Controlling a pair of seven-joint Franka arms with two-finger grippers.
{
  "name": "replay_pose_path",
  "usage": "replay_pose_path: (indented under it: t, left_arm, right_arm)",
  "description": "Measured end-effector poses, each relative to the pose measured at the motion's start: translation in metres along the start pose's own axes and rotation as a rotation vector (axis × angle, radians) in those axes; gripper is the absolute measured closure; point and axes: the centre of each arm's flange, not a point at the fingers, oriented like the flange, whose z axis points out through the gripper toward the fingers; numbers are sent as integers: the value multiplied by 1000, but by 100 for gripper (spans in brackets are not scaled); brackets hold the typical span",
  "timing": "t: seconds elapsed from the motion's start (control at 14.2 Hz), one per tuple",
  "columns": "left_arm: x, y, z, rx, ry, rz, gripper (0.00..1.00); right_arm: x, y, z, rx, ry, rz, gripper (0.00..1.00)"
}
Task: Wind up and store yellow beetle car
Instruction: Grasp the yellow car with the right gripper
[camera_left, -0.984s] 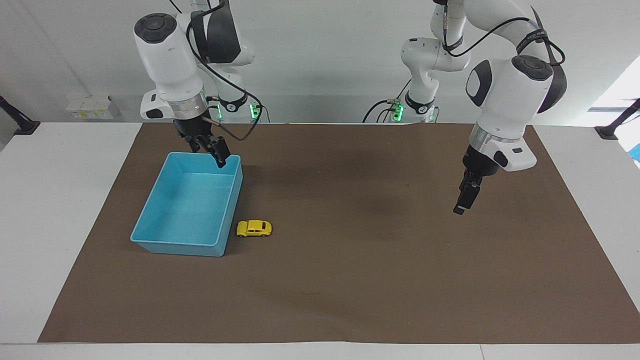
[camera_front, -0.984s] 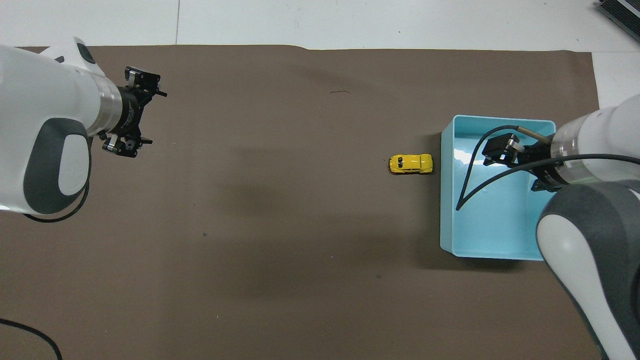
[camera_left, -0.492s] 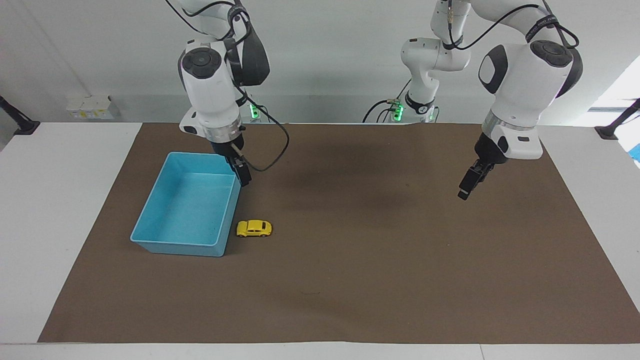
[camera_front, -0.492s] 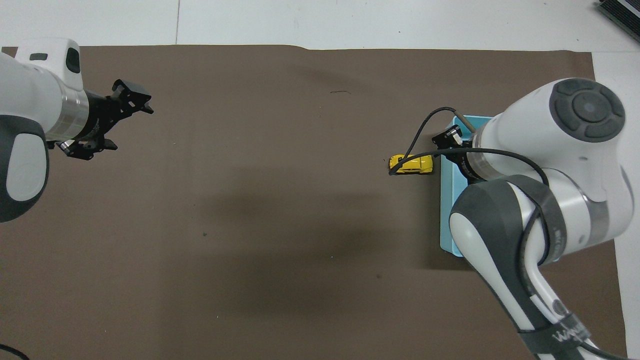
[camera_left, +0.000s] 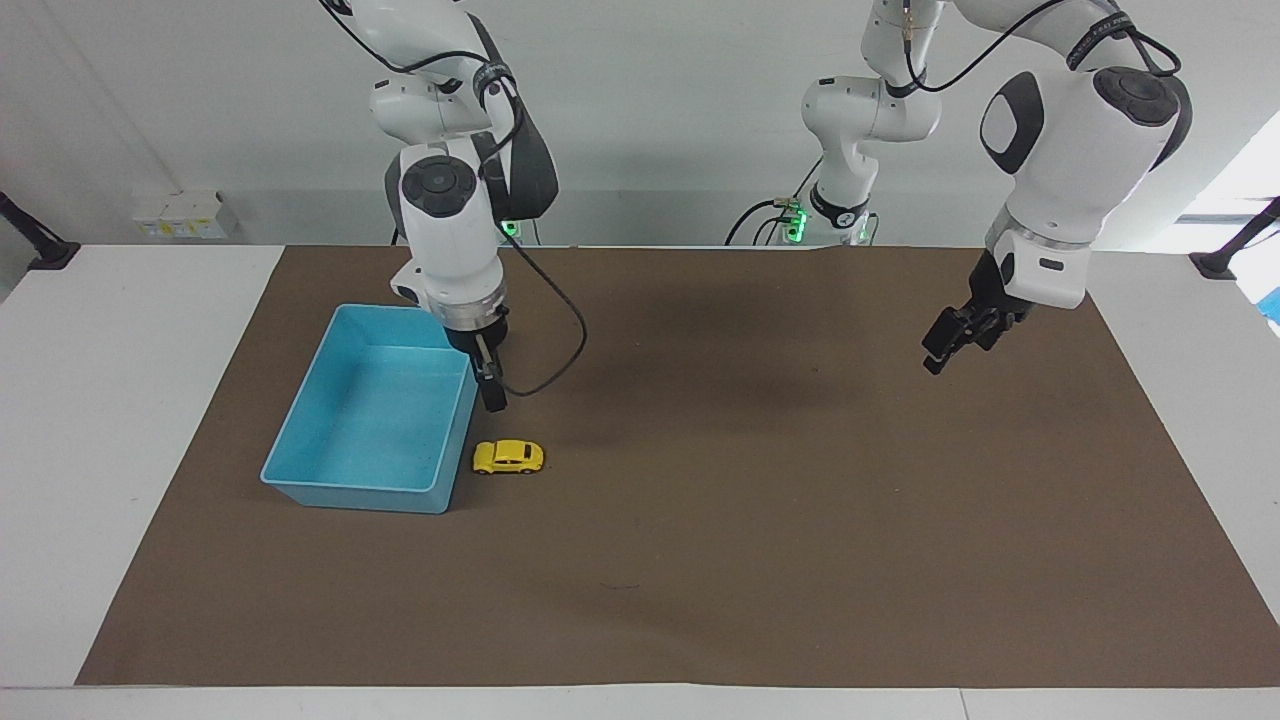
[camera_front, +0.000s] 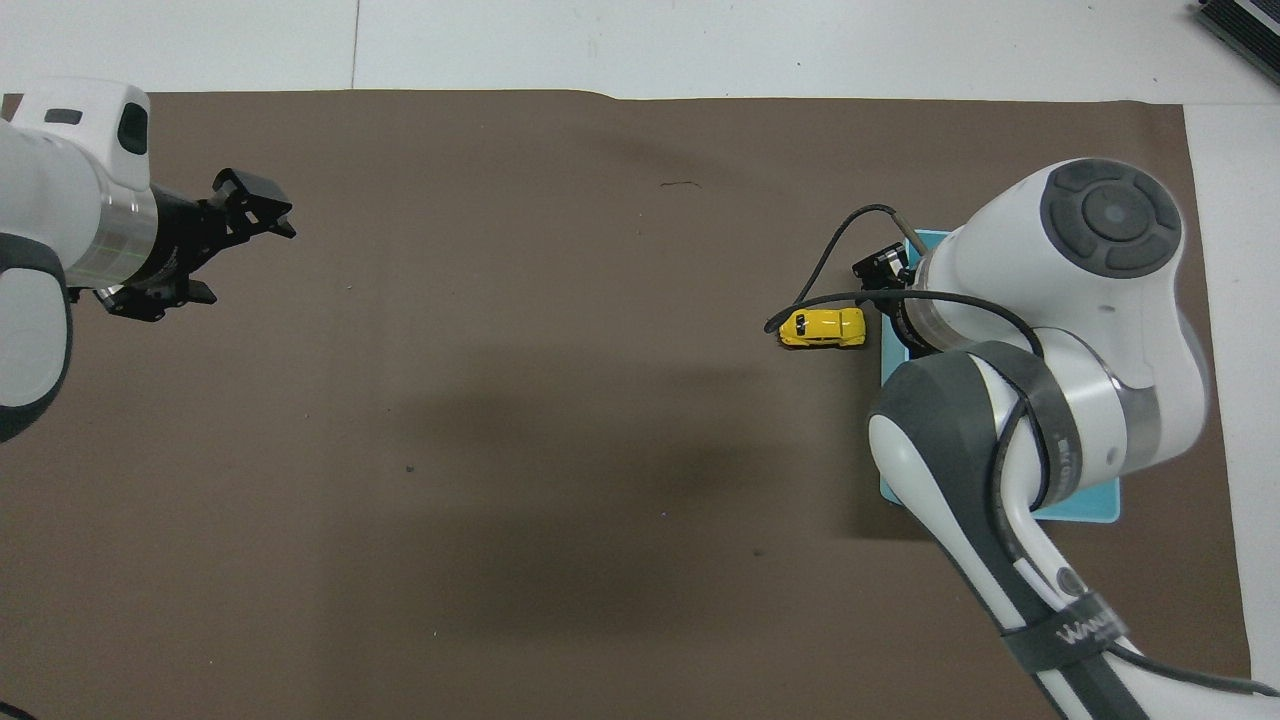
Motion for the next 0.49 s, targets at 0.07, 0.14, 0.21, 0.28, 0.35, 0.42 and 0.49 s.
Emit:
replay_pose_path:
  t: [0.07, 0.14, 0.21, 0.28, 0.35, 0.42, 0.49]
  left_arm:
    - [0, -5, 0, 6, -13, 64, 0]
    - [-1, -9, -1, 11, -29, 134, 0]
    - [-3, -11, -1, 16, -44, 194, 0]
    - [-4, -13, -2, 21, -51, 243, 0]
    - [-5, -14, -5, 26, -47, 273, 0]
    - [-5, -16, -10, 30, -38, 290, 0]
    - [-6, -17, -16, 30, -27, 297, 0]
  right_arm:
    - [-2, -5, 10, 9, 2, 28, 0]
    - [-3, -10, 19, 20, 6, 60, 0]
    - [-3, -13, 27, 27, 12, 86, 0]
    - [-4, -17, 36, 34, 13, 111, 0]
    - [-4, -20, 45, 37, 13, 134, 0]
    - [-4, -23, 55, 41, 21, 155, 0]
    - [-4, -26, 66, 48, 35, 169, 0]
